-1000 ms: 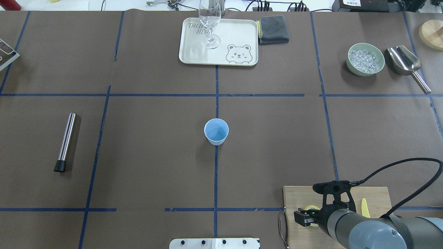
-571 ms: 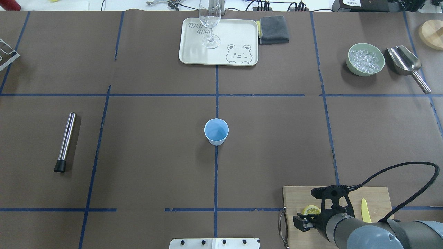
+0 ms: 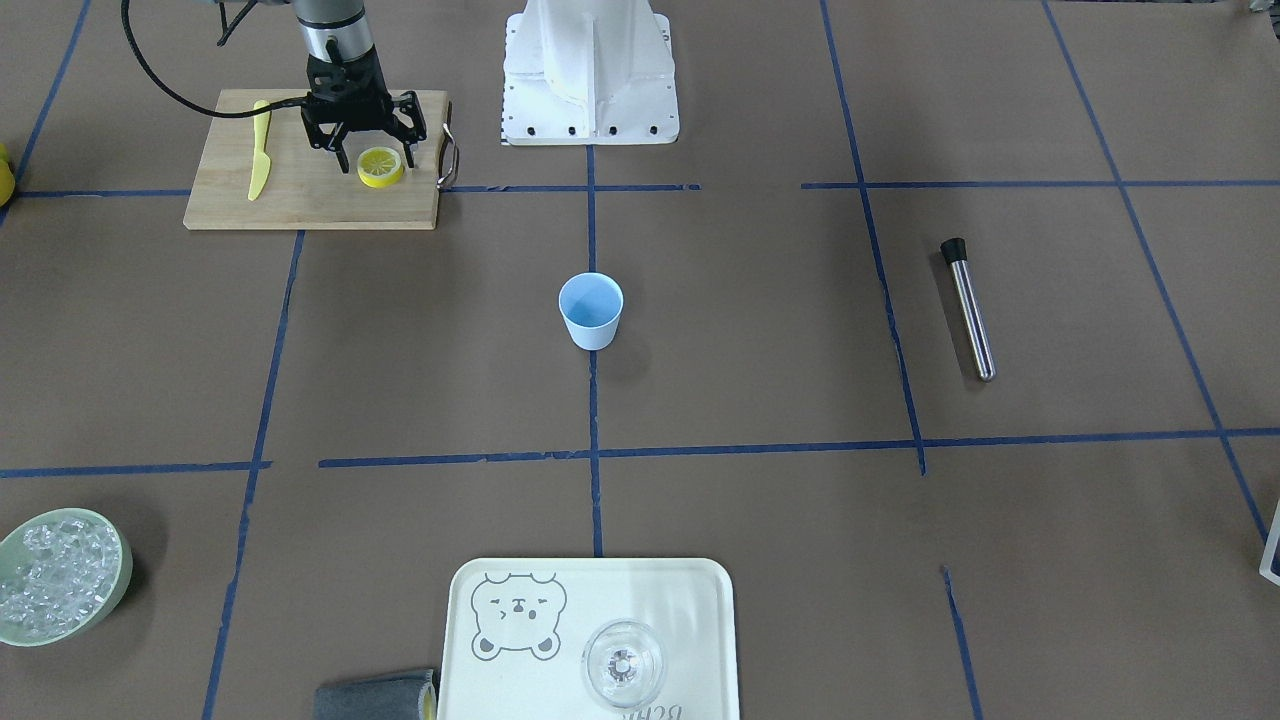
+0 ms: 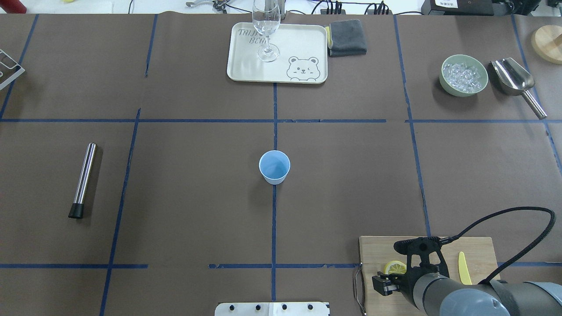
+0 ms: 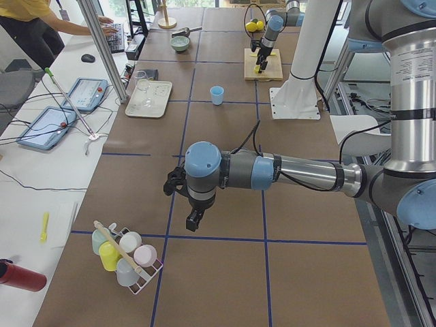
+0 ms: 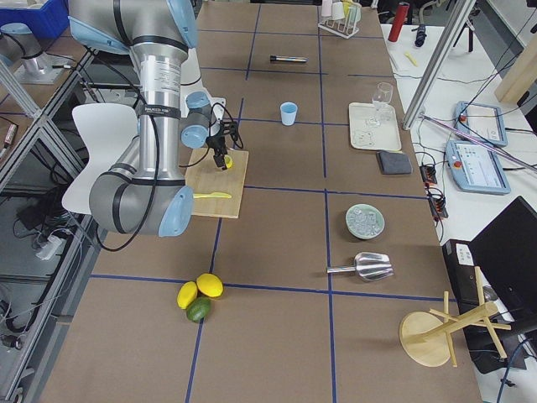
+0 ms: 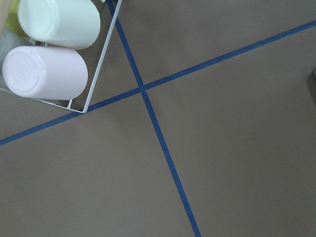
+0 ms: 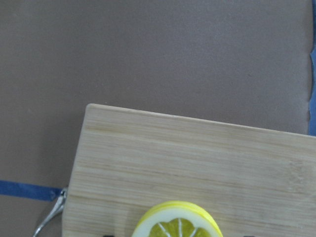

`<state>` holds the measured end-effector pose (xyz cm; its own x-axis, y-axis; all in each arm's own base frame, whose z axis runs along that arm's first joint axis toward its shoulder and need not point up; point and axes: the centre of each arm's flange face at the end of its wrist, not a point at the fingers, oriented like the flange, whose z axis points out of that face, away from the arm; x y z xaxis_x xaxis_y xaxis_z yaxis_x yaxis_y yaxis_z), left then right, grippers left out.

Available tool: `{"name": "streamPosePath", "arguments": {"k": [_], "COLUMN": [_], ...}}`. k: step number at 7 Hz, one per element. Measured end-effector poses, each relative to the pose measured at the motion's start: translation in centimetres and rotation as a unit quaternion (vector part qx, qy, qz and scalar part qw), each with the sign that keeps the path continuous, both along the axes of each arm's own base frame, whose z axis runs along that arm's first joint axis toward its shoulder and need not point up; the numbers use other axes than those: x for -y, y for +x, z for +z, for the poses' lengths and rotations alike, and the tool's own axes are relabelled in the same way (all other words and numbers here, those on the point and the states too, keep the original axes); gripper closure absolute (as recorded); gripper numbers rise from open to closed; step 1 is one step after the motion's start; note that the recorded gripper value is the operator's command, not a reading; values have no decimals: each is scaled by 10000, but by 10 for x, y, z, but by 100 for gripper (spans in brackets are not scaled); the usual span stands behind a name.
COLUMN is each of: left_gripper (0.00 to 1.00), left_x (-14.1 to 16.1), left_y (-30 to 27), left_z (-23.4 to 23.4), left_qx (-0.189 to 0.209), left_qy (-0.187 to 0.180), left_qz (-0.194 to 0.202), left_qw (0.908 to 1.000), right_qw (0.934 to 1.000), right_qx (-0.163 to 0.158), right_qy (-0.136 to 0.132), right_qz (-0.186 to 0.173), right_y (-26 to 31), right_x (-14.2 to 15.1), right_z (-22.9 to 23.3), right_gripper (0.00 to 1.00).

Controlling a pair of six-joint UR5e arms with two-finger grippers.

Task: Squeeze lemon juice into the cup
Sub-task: 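Close the right gripper on the lemon slice and lift it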

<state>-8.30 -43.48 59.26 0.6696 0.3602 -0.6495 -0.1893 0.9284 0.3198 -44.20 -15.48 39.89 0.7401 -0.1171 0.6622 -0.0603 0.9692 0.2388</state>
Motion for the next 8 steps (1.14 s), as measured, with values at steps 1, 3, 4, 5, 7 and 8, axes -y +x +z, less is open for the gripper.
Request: {"name": "streamPosePath", "arguments": {"k": [1, 3, 4, 5, 7, 8], "left_gripper": [0, 0, 0, 0, 0, 0], "left_x": [0, -1, 0, 0, 1, 1], "left_y": [0, -1, -1, -1, -1, -1], "left_z": [-1, -1, -2, -2, -4, -4], "left_qx": [0, 0, 1, 1, 3, 5], "left_qy": [5, 11, 14, 19, 37, 42], "left_qz": [-1, -6, -7, -7, -8, -8], "left_qw": [10000, 10000, 10000, 10000, 10000, 10000], "right_qw": [10000, 10000, 10000, 10000, 10000, 10000], "right_qx": [0, -1, 2, 9, 26, 37], "right_qy": [26, 44, 42, 37, 32, 32], "right_qz": [21, 33, 32, 27, 22, 25], "right_y": [0, 0, 0, 0, 1, 1], "right_x": [1, 1, 1, 1, 1, 1], "right_z": [0, 0, -1, -1, -3, -4], "right_gripper": [12, 39, 46, 55, 65, 65]}}
